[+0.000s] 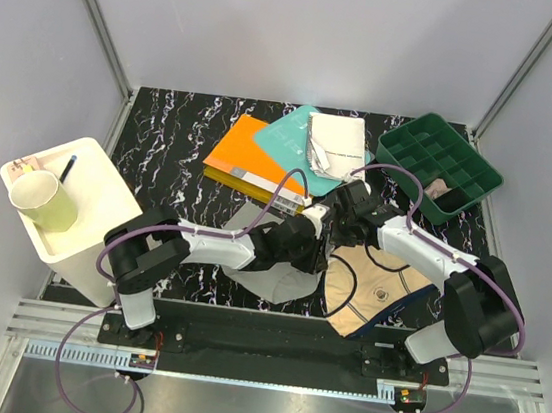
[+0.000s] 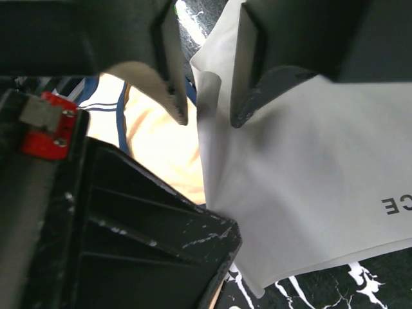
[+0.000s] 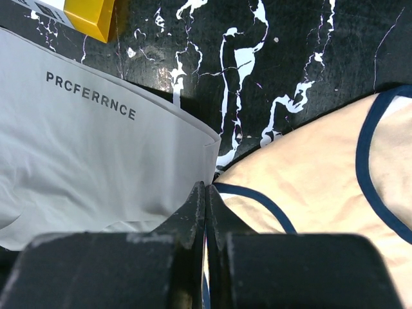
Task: Roll the underwear
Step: Fold the underwear at the center of the board.
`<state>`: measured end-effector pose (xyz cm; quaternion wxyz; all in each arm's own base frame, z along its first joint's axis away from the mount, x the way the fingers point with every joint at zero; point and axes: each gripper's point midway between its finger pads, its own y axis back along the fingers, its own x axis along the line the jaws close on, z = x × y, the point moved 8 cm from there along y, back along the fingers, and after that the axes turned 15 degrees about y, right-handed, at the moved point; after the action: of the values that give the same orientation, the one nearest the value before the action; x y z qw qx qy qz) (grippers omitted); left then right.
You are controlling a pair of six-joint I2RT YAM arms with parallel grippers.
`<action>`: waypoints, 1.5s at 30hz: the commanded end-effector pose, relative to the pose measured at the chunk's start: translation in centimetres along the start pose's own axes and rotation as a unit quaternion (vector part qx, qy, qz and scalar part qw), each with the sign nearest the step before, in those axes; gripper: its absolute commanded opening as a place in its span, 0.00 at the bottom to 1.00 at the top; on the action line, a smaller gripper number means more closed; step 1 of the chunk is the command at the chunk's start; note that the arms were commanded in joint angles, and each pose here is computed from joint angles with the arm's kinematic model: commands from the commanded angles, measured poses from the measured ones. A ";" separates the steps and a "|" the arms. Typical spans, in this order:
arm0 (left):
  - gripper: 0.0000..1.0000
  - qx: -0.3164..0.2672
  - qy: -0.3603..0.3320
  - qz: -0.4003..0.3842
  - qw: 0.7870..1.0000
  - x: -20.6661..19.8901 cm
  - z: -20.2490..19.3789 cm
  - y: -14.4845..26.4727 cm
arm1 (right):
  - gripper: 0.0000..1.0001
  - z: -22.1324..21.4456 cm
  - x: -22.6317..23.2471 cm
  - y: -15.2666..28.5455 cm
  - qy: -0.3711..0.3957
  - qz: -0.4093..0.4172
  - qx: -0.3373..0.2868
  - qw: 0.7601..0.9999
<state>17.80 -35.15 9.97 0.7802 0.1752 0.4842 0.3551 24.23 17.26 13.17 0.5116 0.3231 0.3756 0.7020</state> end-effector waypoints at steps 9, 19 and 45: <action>0.00 -0.019 -0.013 -0.030 0.999 -2.2 1.2 0.2 | 0.00 2.3 0.5 1.3 -0.004 0.002 -0.022 1.000; 0.00 -0.049 -0.022 -0.019 0.998 -2.5 3.0 3.8 | 0.00 5.3 1.7 2.6 -0.006 0.025 -0.044 0.999; 0.00 -0.098 0.031 0.010 0.995 4.0 5.3 11.1 | 0.00 11.1 9.1 3.0 0.041 0.063 -0.082 0.994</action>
<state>19.72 -25.51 16.13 0.7703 0.0973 0.4721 0.4175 28.36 26.43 20.06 0.4575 0.2951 0.3445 0.7648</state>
